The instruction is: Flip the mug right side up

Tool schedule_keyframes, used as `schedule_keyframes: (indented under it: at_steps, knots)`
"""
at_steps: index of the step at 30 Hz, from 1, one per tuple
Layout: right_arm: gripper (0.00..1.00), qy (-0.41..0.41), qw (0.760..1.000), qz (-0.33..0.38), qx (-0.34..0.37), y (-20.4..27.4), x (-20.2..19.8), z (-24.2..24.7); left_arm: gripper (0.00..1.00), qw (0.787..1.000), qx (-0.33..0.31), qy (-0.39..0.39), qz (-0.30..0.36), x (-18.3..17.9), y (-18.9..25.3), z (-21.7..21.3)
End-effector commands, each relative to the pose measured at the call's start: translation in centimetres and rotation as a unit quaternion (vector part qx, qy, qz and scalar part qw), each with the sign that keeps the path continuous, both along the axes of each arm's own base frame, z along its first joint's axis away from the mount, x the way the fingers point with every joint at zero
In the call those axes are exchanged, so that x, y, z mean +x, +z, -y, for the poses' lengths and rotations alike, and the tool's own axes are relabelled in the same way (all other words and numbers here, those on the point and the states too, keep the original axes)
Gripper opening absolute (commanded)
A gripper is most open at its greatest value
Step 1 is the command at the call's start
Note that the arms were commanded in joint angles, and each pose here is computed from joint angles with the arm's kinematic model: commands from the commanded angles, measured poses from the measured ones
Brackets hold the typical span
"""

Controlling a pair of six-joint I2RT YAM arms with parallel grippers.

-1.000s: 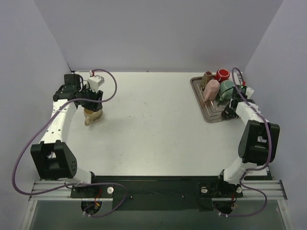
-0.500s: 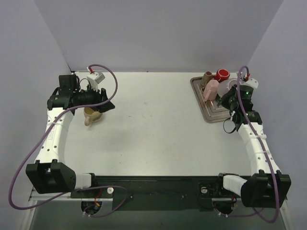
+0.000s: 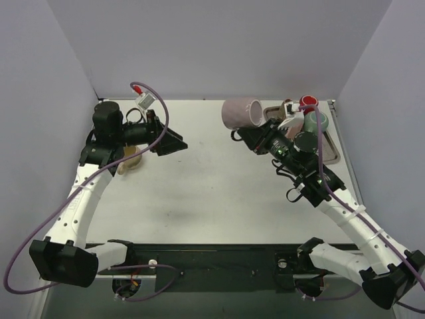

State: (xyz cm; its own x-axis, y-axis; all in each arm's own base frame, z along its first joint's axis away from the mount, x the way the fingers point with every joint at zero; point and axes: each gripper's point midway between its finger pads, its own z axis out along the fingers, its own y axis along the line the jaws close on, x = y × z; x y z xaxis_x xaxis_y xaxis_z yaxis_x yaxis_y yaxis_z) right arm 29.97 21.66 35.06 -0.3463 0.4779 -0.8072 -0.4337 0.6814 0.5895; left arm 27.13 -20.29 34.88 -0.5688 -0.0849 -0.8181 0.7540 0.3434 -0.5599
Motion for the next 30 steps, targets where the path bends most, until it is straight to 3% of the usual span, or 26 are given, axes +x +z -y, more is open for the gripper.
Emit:
schedule_keyframes:
  at_steps: [1,10,14,16,17,18,19,20,21,22,23,25,27,28,30]
  knots:
    - [0.00,0.084,0.983,0.109,0.122,8.7,-3.4,-4.3,0.77,0.997,-0.053,-0.013,0.052,-1.1,4.7,2.2]
    - [0.00,0.175,0.970,0.098,0.140,9.1,-5.7,-10.6,0.77,0.993,-0.105,-0.017,0.057,-1.2,6.9,3.2]
    - [0.00,0.203,0.964,0.093,0.147,9.2,-6.0,-12.6,0.71,0.993,-0.112,-0.024,0.031,-1.1,6.4,3.8]
    - [0.00,0.216,0.963,0.079,0.143,8.4,-5.7,-13.8,0.61,0.992,-0.118,-0.024,0.025,-1.0,6.3,3.9]
    - [0.00,0.223,0.962,0.072,0.139,7.9,-5.5,-14.4,0.42,0.992,-0.120,-0.019,0.026,-0.7,6.3,3.9]
    - [0.00,0.226,0.962,0.065,0.139,7.5,-5.4,-14.8,0.31,0.992,-0.118,-0.017,0.031,-0.6,6.4,3.9]
    - [0.00,0.229,0.964,0.058,0.126,6.6,-5.1,-15.2,0.08,0.994,-0.110,-0.006,0.021,-0.1,5.8,3.8]
    - [0.00,0.228,0.966,0.052,0.113,5.9,-4.9,-15.3,0.00,0.996,-0.090,0.005,0.017,0.2,5.0,3.6]
    - [0.04,0.225,0.971,0.040,0.074,4.2,-4.4,-15.4,0.00,0.996,-0.078,0.031,0.017,1.1,4.5,3.3]
    - [0.16,0.219,0.974,0.029,0.048,3.1,-4.1,-15.2,0.00,0.998,-0.041,0.047,0.012,1.4,3.0,2.8]
    - [0.41,0.197,0.980,0.007,-0.011,0.6,-3.3,-14.4,0.00,0.996,-0.019,0.086,0.028,2.6,3.2,2.1]
    - [0.65,0.121,0.987,-0.020,-0.100,-2.7,-0.6,-10.5,0.00,0.983,0.086,0.161,0.027,4.8,-0.4,-0.3]
    - [0.76,0.016,0.982,-0.050,-0.183,-5.6,2.1,-4.6,0.00,0.957,0.201,0.206,0.040,6.6,-4.0,-3.3]
    - [0.77,-0.063,0.973,-0.057,-0.213,-6.1,3.9,-1.0,0.00,0.937,0.263,0.224,0.047,7.1,-5.8,-5.1]
    - [0.78,-0.199,0.929,-0.095,-0.298,-8.3,5.7,6.7,0.00,0.907,0.353,0.223,0.055,8.0,-9.0,-7.4]
